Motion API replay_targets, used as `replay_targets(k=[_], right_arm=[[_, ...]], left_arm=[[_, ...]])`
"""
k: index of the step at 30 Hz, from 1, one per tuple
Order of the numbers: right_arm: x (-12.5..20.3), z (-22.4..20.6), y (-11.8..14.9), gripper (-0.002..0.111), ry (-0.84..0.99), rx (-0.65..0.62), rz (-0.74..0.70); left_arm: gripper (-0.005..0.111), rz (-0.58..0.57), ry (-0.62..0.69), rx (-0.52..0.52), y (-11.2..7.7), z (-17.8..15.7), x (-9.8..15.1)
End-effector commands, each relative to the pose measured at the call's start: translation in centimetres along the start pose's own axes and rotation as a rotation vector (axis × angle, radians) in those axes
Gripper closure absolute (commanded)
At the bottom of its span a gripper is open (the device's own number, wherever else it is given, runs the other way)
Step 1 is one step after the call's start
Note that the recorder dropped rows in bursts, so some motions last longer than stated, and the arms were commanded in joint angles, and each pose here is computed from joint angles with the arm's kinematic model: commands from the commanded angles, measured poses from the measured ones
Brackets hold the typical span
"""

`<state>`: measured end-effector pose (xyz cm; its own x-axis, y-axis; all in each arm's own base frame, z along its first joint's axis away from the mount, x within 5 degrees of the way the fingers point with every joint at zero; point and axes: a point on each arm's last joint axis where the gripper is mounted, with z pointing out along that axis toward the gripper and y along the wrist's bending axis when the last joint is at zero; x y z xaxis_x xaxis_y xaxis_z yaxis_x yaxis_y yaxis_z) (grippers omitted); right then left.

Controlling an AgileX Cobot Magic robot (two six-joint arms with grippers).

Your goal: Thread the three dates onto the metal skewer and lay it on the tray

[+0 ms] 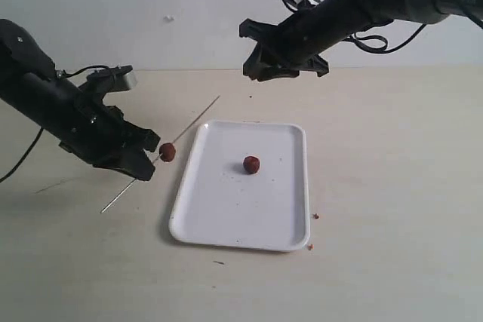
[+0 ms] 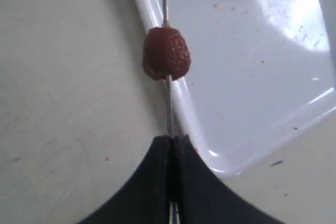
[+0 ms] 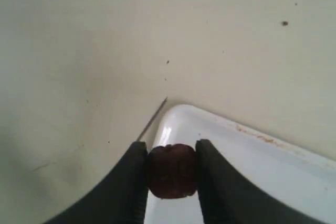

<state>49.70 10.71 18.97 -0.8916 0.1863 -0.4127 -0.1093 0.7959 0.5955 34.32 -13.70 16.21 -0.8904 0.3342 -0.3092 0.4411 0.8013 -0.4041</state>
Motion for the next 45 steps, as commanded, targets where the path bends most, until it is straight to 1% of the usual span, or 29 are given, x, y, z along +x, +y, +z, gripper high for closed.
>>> replay_targets(k=[1, 4, 9, 11, 13, 17, 22, 26, 29, 35, 45], right_arm=[[-1.2, -1.1, -0.5, 0.078, -0.079, -0.014, 0.009], [-1.5, -1.3, -0.8, 0.078, -0.095, -0.011, 0.017], [-1.9, -1.6, -1.3, 0.078, -0.129, 0.000, 0.029], [-2.0, -1.6, -1.2, 0.078, -0.143, -0.006, 0.040], [-2.1, -1.6, -1.2, 0.078, -0.154, -0.014, 0.044], [-2.3, -1.7, -1.2, 0.078, -0.169, -0.021, 0.029], [-2.3, -1.7, -1.2, 0.078, -0.175, -0.018, 0.027], [-2.4, -1.7, -1.2, 0.078, -0.175, -0.018, 0.025], [-2.4, -1.7, -1.2, 0.078, -0.177, -0.017, 0.025], [-2.4, -1.7, -1.2, 0.078, -0.185, -0.014, 0.025], [-2.5, -1.7, -1.0, 0.078, -0.191, -0.036, 0.034]], left_arm=[[0.107, -0.024, -0.027, 0.045, -0.6, -0.3, -0.1], [0.107, -0.041, -0.057, 0.090, -1.0, -0.3, -0.4], [0.107, -0.029, -0.118, 0.254, -2.4, -0.7, -0.9], [0.107, -0.019, -0.132, 0.285, -2.7, -0.7, -1.1], [0.107, -0.012, -0.124, 0.285, -2.9, -0.5, -1.0], [0.107, 0.017, -0.104, 0.302, -4.1, -0.1, -0.9], [0.107, 0.045, -0.129, 0.320, -5.4, 0.4, -1.1], [0.107, 0.029, -0.158, 0.281, -5.2, 0.5, -1.4], [0.107, 0.023, -0.168, 0.270, -5.1, 0.5, -1.5], [0.107, -0.012, -0.203, 0.274, -5.1, 0.5, -1.8], [0.107, -0.026, -0.217, 0.273, -5.0, 0.4, -2.0]])
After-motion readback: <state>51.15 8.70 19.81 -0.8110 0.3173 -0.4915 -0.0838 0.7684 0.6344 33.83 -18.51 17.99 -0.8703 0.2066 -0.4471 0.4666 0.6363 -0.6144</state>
